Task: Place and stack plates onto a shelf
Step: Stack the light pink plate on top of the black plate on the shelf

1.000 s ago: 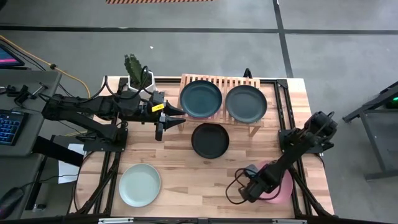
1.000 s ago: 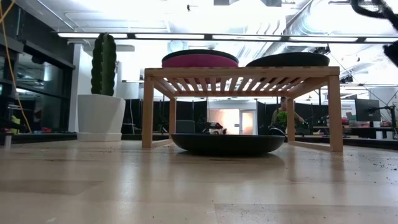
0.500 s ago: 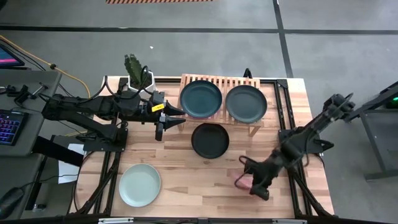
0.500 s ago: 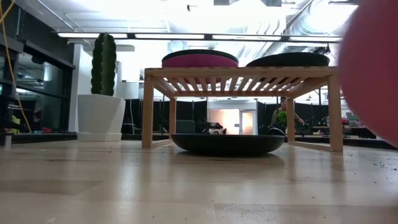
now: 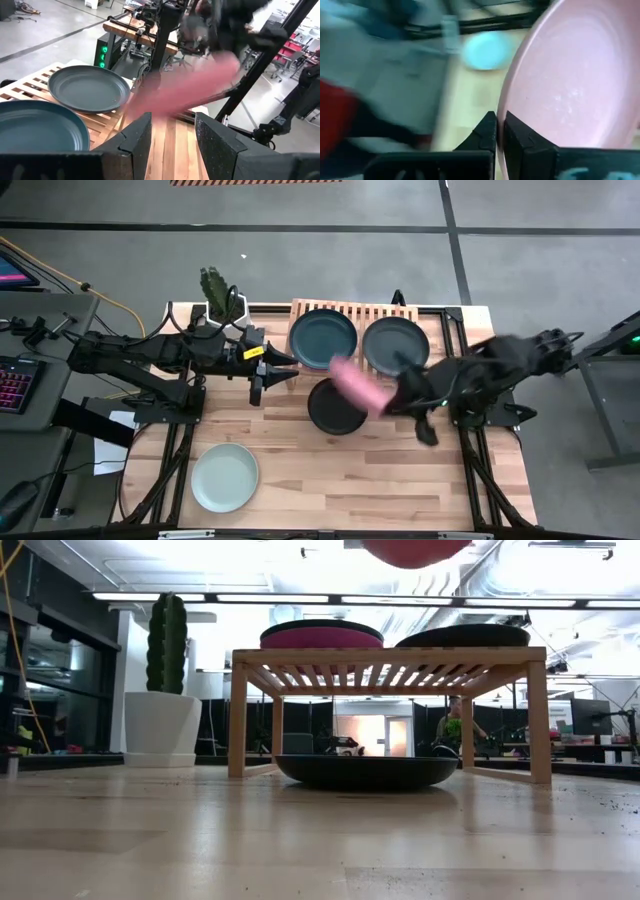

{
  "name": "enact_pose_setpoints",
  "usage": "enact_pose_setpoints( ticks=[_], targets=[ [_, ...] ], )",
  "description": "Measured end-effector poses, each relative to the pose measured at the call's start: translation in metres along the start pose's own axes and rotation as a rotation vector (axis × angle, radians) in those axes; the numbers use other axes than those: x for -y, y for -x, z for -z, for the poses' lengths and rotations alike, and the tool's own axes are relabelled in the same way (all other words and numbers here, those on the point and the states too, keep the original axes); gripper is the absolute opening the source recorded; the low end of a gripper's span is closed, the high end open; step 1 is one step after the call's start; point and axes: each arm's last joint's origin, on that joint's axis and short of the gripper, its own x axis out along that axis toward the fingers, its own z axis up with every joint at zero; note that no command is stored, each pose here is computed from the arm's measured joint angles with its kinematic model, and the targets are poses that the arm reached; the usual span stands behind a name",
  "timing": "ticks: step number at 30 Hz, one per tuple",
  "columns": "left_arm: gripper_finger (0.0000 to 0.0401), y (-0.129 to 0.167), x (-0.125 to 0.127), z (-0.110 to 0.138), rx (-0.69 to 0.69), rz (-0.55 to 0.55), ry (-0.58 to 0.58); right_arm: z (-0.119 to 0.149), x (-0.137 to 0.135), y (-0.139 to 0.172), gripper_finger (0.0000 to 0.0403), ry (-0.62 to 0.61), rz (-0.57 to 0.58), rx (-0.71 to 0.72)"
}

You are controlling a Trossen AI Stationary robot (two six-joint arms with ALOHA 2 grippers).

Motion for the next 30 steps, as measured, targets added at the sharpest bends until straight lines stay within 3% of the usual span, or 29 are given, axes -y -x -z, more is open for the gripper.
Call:
enact_pose_setpoints(
  ticks=[4, 7, 13, 22, 30],
  targets=[
    [0.014, 0.0, 0.0, -0.001, 0.008, 0.003, 0.001, -0.009, 0.017, 0.031, 0.0, 0.065, 0.321, -0.088],
    [0.014, 0.0, 0.001, -0.002, 0.016, 0.006, 0.002, -0.007, 0.031, 0.036, 0.0, 0.065, 0.472, -0.188],
    [0.014, 0.0, 0.0, -0.002, 0.02, 0.005, 0.003, -0.003, 0.054, 0.007, 0.0, 0.051, 0.574, -0.289],
    [0.014, 0.0, 0.0, -0.002, 0.022, 0.005, 0.003, 0.039, 0.087, -0.048, 0.0, -0.028, 0.697, -0.557],
    [0.014, 0.0, 0.0, -0.003, 0.031, -0.018, 0.003, 0.055, 0.091, -0.067, 0.0, -0.049, 0.711, -0.579]
  ],
)
